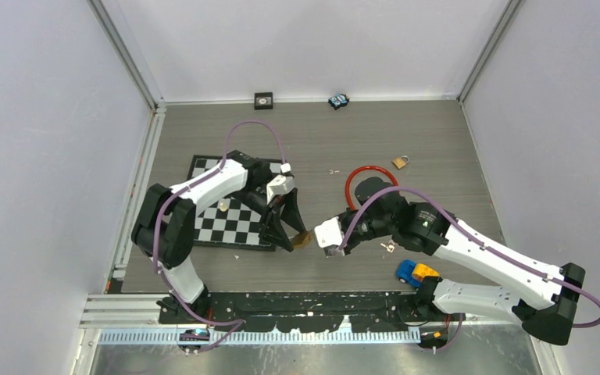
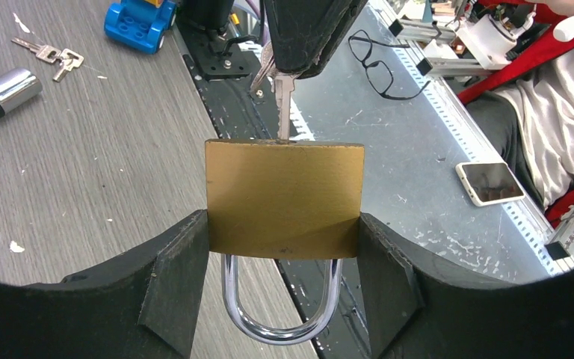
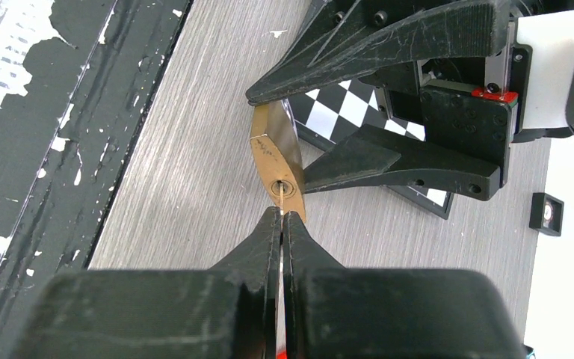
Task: Unlock with the key
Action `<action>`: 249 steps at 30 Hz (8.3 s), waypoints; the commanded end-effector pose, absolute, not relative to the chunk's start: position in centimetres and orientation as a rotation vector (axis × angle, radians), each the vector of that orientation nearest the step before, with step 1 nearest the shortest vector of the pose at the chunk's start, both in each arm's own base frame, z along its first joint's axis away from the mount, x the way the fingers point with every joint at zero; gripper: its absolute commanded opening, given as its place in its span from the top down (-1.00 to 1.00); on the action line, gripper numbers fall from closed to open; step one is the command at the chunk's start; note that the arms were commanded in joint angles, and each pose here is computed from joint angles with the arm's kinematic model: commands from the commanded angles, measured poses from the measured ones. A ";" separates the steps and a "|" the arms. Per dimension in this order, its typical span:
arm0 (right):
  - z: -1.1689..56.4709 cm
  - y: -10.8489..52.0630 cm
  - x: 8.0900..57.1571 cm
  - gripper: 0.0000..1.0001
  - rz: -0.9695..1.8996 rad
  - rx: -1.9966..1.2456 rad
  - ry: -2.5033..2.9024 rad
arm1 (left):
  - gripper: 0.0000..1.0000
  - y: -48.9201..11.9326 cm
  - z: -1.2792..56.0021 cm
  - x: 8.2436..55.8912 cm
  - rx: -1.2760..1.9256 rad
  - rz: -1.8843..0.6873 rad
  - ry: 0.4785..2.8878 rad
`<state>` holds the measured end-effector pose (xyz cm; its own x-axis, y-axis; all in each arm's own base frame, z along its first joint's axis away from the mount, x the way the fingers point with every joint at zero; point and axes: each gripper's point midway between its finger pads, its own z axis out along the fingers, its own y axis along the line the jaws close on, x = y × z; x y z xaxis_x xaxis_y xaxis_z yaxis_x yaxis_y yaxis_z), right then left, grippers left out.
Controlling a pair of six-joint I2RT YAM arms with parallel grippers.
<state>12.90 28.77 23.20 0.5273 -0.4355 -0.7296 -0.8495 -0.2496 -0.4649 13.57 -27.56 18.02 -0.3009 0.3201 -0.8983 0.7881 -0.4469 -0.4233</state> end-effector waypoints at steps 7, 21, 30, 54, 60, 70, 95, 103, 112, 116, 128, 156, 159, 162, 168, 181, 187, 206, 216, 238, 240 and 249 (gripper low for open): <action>26.6 28.1 12.2 0.99 0.594 -1.811 0.965 | 1.00 -28.3 22.4 13.9 1.390 -1.888 1.257; 27.4 27.5 14.0 0.99 0.558 -1.710 1.075 | 1.00 -27.5 23.1 12.7 1.451 -1.795 1.164; 25.6 26.8 19.5 0.99 0.444 -1.517 1.343 | 1.00 -26.4 22.8 12.1 1.660 -1.589 1.055; 25.5 25.3 17.2 0.99 0.649 -1.539 1.407 | 1.00 -24.7 27.8 7.5 1.766 -1.301 0.577; 25.8 25.0 16.6 0.99 0.657 -1.562 1.399 | 1.00 -24.1 28.0 6.2 1.760 -1.273 0.514; 27.9 25.0 14.6 0.99 0.710 -1.638 1.326 | 1.00 -24.6 28.2 6.6 1.723 -1.321 0.546; 32.1 28.4 11.6 0.99 0.740 -1.883 1.210 | 1.00 -25.9 26.9 10.2 1.518 -1.515 0.796; 31.7 30.2 10.2 0.99 0.700 -2.015 1.136 | 1.00 -26.0 26.9 11.1 1.473 -1.542 0.824; 31.3 31.4 9.8 0.99 0.603 -2.094 1.082 | 1.00 -26.1 27.4 12.6 1.407 -1.570 0.867; 30.8 31.6 10.0 0.98 0.530 -2.127 1.060 | 1.00 -26.1 27.4 12.5 1.402 -1.603 0.886; 29.6 32.9 11.3 0.99 0.389 -2.146 1.061 | 1.00 -25.9 27.4 12.3 1.395 -1.643 0.915; 28.2 32.4 11.2 0.99 0.324 -2.188 1.046 | 1.00 -25.9 27.4 12.3 1.389 -1.686 0.950; 28.3 32.5 11.2 0.99 0.329 -2.179 1.049 | 1.00 -25.9 27.4 12.3 1.389 -1.686 0.949; 28.4 32.7 11.2 0.99 0.333 -2.173 1.052 | 1.00 -25.9 27.4 12.3 1.388 -1.687 0.950; 28.9 32.8 11.2 0.99 0.341 -2.159 1.052 | 1.00 -25.9 27.3 12.4 1.386 -1.690 0.958; 29.6 32.6 11.0 0.99 0.351 -2.148 1.048 | 1.00 -25.9 27.3 12.5 1.383 -1.696 0.965; 29.8 32.5 11.0 0.99 0.347 -2.143 1.045 | 1.00 -25.9 27.2 12.6 1.380 -1.696 0.970; 30.2 32.3 11.0 0.99 0.343 -2.132 1.043 | 1.00 -25.9 27.2 12.7 1.375 -1.701 0.979; 30.0 32.3 11.2 0.99 0.329 -2.139 1.037 | 1.00 -25.7 27.4 12.3 1.372 -1.720 0.993; 30.3 32.6 10.8 0.98 0.361 -2.132 1.032 | 1.00 -25.6 27.6 12.0 1.376 -1.717 0.985; 30.3 32.6 10.8 0.99 0.362 -2.133 1.032 | 1.00 -25.6 27.6 12.0 1.377 -1.717 0.985; 30.8 32.6 10.6 0.99 0.377 -2.121 1.029 | 1.00 -25.6 27.5 12.1 1.374 -1.723 0.992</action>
<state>11.08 32.35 28.03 0.6275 -0.6019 -0.4939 -0.7769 -0.4420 -0.4484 12.75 -25.01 22.25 -0.1036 0.1705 -0.9799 0.8985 -0.4066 -0.1657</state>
